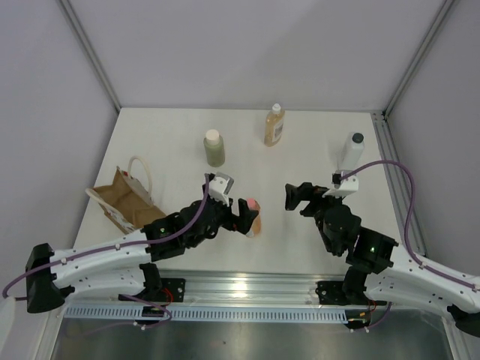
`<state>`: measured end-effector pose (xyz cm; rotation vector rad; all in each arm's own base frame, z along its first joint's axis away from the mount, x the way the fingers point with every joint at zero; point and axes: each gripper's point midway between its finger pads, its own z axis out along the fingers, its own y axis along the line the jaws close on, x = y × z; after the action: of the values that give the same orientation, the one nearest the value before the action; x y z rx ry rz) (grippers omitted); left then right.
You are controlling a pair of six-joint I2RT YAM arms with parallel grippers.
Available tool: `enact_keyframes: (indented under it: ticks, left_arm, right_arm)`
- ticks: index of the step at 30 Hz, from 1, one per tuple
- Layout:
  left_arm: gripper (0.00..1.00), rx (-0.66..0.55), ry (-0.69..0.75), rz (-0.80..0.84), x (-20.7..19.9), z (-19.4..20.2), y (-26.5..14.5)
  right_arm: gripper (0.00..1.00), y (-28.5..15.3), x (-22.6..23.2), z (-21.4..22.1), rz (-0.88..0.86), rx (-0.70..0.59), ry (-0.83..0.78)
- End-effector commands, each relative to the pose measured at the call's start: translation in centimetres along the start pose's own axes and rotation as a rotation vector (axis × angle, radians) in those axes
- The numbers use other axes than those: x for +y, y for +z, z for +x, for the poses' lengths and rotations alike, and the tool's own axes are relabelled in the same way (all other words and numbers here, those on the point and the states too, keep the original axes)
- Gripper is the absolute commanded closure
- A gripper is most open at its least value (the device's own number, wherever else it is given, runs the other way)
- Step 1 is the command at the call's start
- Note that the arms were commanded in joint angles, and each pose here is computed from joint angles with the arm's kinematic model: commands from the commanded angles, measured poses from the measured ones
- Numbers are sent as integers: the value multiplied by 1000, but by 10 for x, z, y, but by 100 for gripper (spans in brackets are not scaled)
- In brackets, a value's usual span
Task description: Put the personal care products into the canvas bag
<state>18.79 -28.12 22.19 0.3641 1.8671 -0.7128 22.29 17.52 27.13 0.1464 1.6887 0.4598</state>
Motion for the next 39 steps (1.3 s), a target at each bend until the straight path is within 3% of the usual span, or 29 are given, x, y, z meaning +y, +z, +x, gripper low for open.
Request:
enact_keyframes:
  ticks: [1,9,18,27,39]
  left_arm:
    - [4,-22,-62,-36,-5,-7,8]
    - [9,36,-76,-71,-12,31,39]
    - [12,61,-58,-210,9,59,57]
    - [12,25,-25,-342,45,55,55]
    - [10,4,-76,-399,77,64,18]
  right_arm:
    - [1,-2,3,-11,-28,-36,38]
    - [1,-3,5,-13,-42,-32,41]
    - [0,-4,7,-13,-53,-29,43]
    - [1,-4,7,-13,-52,-28,49]
    - [1,-3,8,-11,-60,-23,50]
